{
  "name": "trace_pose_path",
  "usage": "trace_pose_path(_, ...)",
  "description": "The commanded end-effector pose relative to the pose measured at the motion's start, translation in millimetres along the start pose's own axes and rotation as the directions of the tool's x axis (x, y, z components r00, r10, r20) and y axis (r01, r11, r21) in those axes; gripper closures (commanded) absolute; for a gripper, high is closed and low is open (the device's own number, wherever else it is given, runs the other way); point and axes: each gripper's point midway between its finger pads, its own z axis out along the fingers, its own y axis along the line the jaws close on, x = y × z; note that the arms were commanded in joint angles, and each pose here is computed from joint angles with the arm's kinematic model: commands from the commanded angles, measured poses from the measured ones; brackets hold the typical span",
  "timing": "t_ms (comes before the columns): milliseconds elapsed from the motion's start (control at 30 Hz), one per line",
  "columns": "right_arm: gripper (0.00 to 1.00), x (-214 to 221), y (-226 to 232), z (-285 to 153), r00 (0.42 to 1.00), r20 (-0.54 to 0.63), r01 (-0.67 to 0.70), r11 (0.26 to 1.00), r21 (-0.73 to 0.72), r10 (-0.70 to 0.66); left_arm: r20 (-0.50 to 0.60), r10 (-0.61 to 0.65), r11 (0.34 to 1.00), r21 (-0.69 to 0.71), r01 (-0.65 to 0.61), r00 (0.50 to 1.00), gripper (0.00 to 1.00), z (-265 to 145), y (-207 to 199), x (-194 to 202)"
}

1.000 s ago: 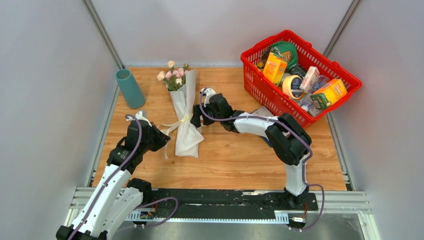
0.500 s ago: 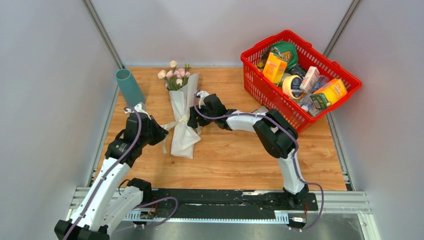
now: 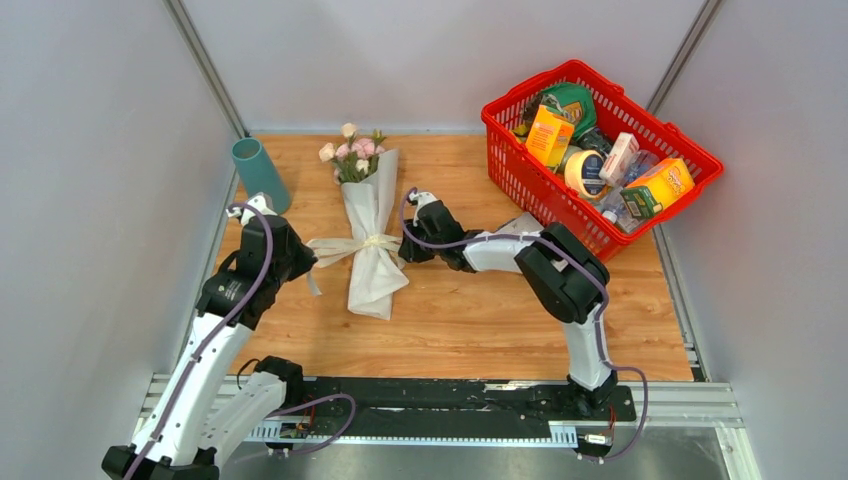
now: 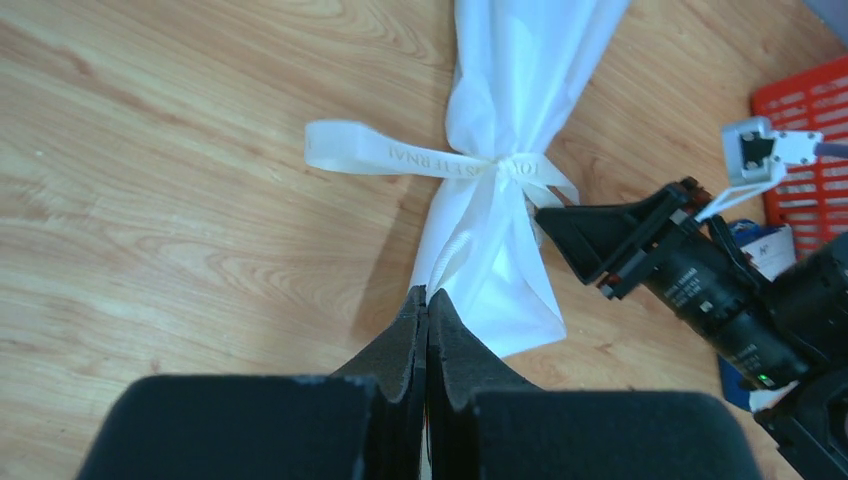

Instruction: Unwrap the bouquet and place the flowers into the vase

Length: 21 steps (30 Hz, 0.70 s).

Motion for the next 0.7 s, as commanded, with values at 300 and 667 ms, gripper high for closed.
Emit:
trace_pose_path(300,0.65,-13.7,5.3,-43.4,0.994,0.079,-0.081,0.997,0.001,0.081,0.152,0.046,0.999,-0.012,-0.044,0.987,1.0,-34.6,2.5,-41.8)
trace_pose_path(667,0.62,0.1,33.9,-88.8,0.979,0.125,-0.142,0.979,-0.146,0.161,0.105,0.119,0.986,-0.128,-0.106,0.987,1.0,-21.1,22.3,-33.5)
